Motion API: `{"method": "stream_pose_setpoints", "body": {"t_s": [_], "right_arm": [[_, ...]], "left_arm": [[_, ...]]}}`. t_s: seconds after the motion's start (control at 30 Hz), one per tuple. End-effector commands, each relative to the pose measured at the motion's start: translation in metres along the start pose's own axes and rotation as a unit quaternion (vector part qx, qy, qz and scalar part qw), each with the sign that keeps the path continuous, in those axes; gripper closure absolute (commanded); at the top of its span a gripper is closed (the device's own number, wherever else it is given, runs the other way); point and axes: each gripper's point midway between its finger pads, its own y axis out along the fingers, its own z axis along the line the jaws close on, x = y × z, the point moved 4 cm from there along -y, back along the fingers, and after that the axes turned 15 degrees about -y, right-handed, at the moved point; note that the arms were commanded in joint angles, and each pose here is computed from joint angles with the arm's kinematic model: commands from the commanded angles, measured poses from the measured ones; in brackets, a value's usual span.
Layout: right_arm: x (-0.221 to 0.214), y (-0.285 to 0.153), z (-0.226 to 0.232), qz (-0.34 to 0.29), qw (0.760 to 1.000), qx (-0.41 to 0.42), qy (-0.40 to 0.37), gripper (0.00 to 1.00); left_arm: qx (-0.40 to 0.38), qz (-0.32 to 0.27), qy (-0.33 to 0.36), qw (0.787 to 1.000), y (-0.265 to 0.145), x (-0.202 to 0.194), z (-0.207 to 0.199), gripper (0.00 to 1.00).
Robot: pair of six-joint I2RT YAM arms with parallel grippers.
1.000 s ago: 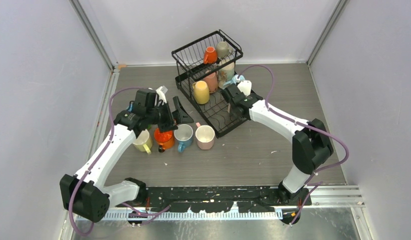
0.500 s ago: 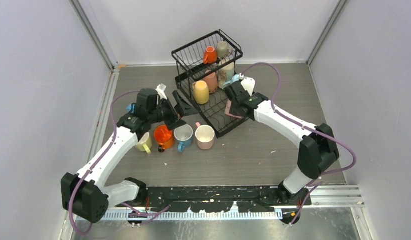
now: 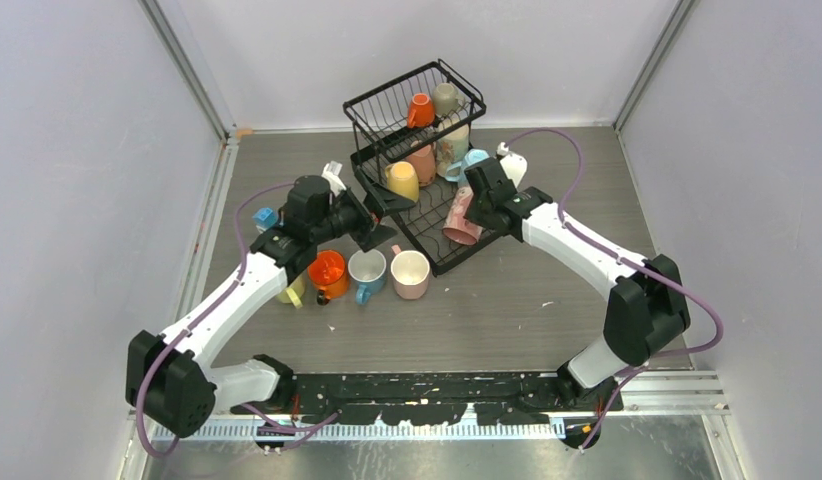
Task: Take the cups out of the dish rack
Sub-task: Unload the cup from the dish rack, then place the cup at the center of the board.
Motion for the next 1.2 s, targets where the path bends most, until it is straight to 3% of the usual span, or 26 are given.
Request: {"method": "stream_pose_setpoints", "body": {"t_s": [0.0, 0.53, 0.93, 1.17], "right_arm": [[0.054, -0.027, 0.005, -0.091, 0.99, 0.055, 0.093, 0.99], [0.087, -0.037, 0.003, -0.094, 0.957, 0.16, 0.224, 0.99], [0.101, -0.056, 0.009, -0.087, 0.954, 0.186, 0.22, 0.99], [0.11, -0.069, 0.013, -0.084, 0.952, 0.198, 0.22, 0.99]], "left_arm": [[-0.052, -0.011, -0.018, 0.998, 0.009, 0.001, -0.023, 0.0], [-0.044, -0.02, -0.014, 0.999, 0.034, 0.003, -0.028, 0.05], [0.006, -0.039, 0.155, 0.987, 0.045, 0.003, -0.021, 0.18], [0.021, -0.073, 0.295, 0.952, 0.053, 0.007, -0.004, 0.33]]}}
